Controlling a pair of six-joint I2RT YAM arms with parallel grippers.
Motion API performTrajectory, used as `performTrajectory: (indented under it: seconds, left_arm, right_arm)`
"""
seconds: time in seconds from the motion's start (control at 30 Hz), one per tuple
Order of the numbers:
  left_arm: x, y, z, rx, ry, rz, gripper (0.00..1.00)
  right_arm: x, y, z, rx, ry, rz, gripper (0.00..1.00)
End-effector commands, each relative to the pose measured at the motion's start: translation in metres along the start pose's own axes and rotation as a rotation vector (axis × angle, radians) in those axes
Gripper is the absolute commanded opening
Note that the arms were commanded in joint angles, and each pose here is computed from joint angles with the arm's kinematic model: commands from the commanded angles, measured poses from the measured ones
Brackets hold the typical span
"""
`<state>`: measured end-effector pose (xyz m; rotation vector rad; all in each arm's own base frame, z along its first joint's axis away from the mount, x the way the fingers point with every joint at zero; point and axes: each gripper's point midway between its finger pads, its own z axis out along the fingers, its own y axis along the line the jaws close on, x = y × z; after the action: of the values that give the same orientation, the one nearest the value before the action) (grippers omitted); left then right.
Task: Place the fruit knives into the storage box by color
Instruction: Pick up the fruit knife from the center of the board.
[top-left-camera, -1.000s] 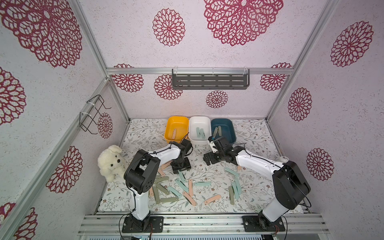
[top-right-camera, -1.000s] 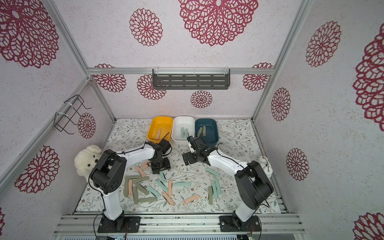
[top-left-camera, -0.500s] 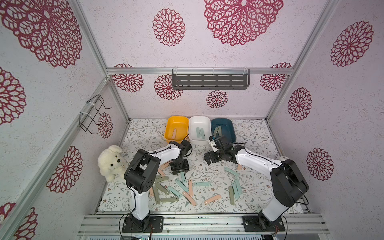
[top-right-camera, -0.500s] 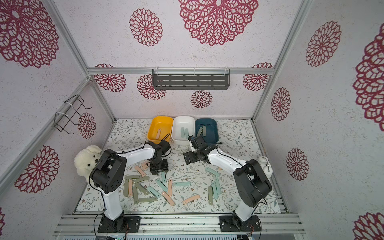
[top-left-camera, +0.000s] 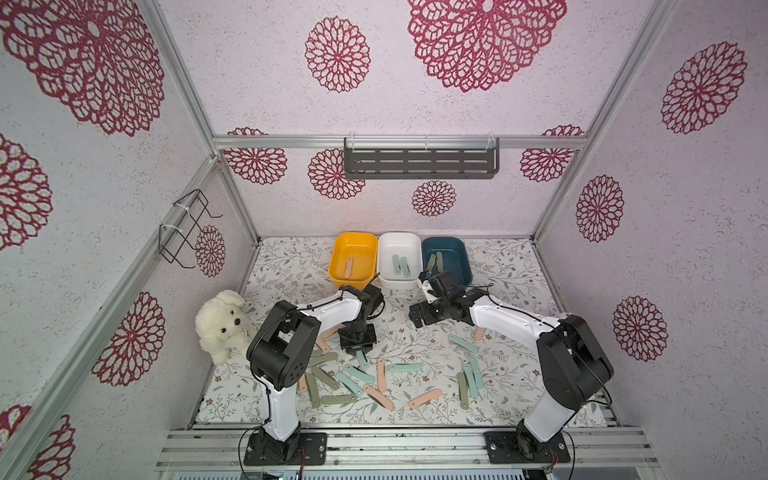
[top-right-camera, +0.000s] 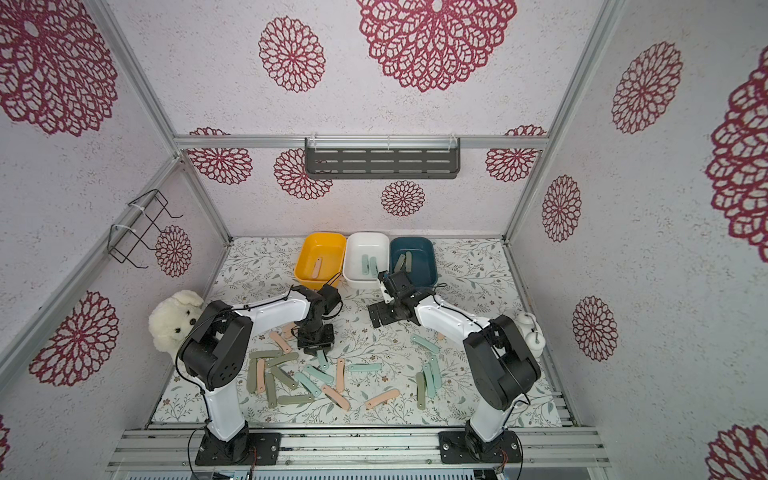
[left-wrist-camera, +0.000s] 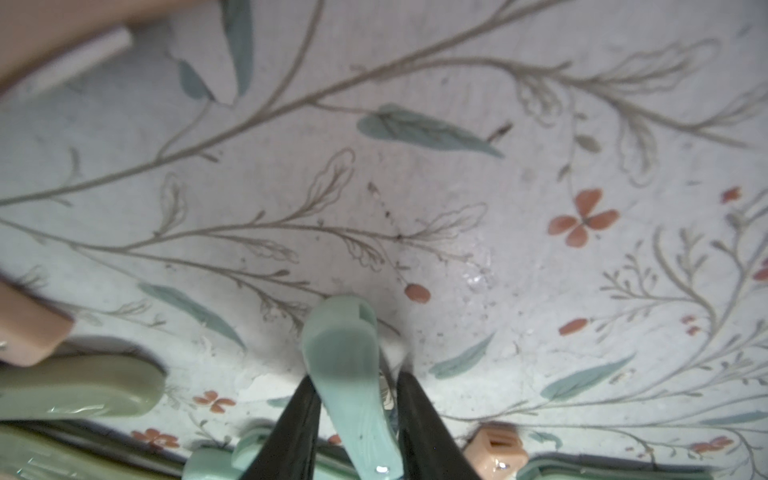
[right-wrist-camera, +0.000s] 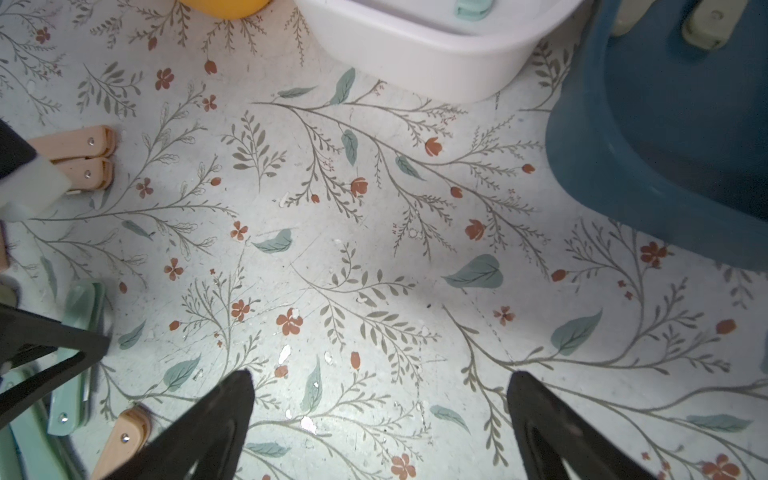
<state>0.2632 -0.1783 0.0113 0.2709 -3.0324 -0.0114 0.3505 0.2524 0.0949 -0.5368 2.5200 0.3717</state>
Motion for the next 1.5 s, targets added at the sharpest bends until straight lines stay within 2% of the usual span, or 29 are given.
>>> performTrajectory:
  seconds: [0.0, 0.13, 0.17, 0.4, 0.47, 0.67, 0.83, 1.17, 1.33, 1.37, 1.47]
  left_arm:
    - [-0.011, -0.01, -0.003, 0.008, -0.032, 0.03, 0.33]
    - [-0.019, -0.018, -0.005, 0.027, -0.047, 0.04, 0.31]
    - [-0.018, -0.016, 0.007, 0.008, -0.023, 0.039, 0.31]
    - [-0.006, -0.003, 0.013, -0.024, 0.006, 0.037, 0.39]
    - [-0.005, -0.002, 0.004, -0.006, -0.011, 0.038, 0.39]
    - [-0.008, -0.005, 0.009, -0.009, -0.013, 0.054, 0.25]
    - [-0.016, -0.008, 0.003, 0.002, -0.038, 0.066, 0.2]
    - [-0.054, -0.022, -0.027, 0.075, -0.137, 0.046, 0.15]
    - [-0.084, -0.031, -0.063, 0.113, -0.23, 0.047, 0.13]
    - [-0.091, -0.032, -0.058, 0.094, -0.226, 0.048, 0.13]
    - [-0.116, -0.038, -0.078, 0.104, -0.292, 0.048, 0.12]
  right_arm:
    - [-0.019, 0.005, -0.008, -0.029, -0.042, -0.003, 0.99]
    - [-0.02, 0.006, -0.004, -0.033, -0.029, 0.001, 0.99]
    - [-0.019, 0.006, -0.004, -0.036, -0.028, 0.001, 0.99]
    - [-0.02, 0.007, -0.003, -0.038, -0.027, 0.005, 0.99]
    - [-0.02, 0.007, -0.004, -0.038, -0.028, 0.004, 0.99]
    - [-0.02, 0.006, -0.003, -0.045, -0.028, 0.01, 0.99]
    - [-0.019, 0.003, -0.005, -0.034, -0.024, 0.008, 0.99]
    - [-0.04, -0.012, -0.019, 0.012, -0.111, 0.072, 0.99]
    - [-0.054, -0.024, -0.029, 0.033, -0.174, 0.115, 0.99]
    - [-0.055, -0.026, -0.03, 0.039, -0.182, 0.121, 0.99]
    - [-0.058, -0.034, -0.034, 0.051, -0.214, 0.143, 0.99]
